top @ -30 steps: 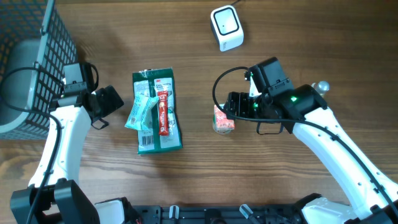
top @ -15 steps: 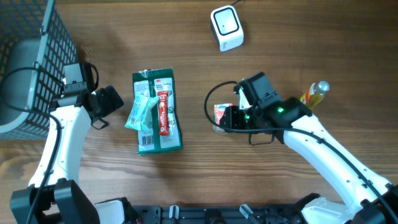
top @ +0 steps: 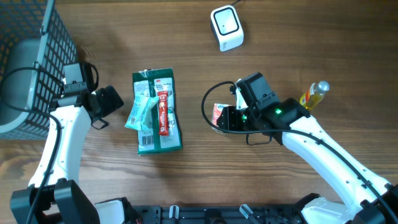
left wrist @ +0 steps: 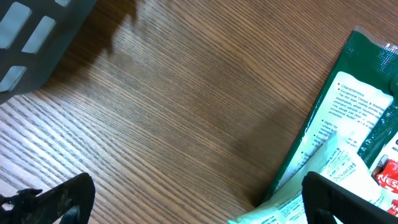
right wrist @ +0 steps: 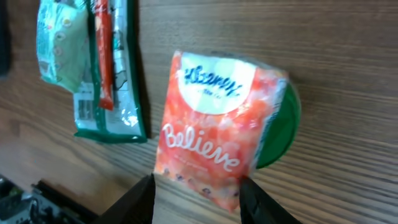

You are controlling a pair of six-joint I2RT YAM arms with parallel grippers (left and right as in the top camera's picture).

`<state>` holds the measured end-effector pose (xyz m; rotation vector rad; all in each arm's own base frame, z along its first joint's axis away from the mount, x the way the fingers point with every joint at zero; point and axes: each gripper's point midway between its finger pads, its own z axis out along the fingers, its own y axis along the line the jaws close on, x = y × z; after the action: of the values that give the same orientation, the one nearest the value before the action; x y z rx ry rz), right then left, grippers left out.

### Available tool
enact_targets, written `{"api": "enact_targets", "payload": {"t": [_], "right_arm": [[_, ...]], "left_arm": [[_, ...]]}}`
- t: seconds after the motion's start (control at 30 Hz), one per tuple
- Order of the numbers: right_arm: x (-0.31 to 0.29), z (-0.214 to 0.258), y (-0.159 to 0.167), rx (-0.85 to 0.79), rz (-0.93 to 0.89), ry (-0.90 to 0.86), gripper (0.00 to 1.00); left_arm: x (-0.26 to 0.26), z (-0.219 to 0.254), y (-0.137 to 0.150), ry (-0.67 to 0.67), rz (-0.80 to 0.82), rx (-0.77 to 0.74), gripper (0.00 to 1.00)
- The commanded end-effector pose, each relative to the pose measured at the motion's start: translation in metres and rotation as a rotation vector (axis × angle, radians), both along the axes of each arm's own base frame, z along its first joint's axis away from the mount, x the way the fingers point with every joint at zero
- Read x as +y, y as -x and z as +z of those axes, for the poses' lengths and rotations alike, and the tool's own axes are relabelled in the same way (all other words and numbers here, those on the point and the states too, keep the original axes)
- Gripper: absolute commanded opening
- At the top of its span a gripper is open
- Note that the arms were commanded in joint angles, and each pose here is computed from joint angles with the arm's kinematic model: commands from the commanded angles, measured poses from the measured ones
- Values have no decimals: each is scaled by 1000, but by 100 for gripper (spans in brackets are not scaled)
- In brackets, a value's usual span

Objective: Scan the item barcode

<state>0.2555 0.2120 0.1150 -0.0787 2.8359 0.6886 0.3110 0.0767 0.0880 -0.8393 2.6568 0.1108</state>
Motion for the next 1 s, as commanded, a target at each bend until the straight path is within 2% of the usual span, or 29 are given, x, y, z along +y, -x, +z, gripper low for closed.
{"api": "enact_targets", "payload": {"t": [0.0,0.3,0.97], "right_arm": [[-8,-9,-6,-9,-54,49,45],[18,-7,-12,-15,-18,-83,40],[21,3,-20,-78,4,-99,45]], "left_arm": [[1,9,-4,-1,2,-31,100],[1,9,-4,-1,2,-31,100],[1,9,-4,-1,2,-31,100]]}}
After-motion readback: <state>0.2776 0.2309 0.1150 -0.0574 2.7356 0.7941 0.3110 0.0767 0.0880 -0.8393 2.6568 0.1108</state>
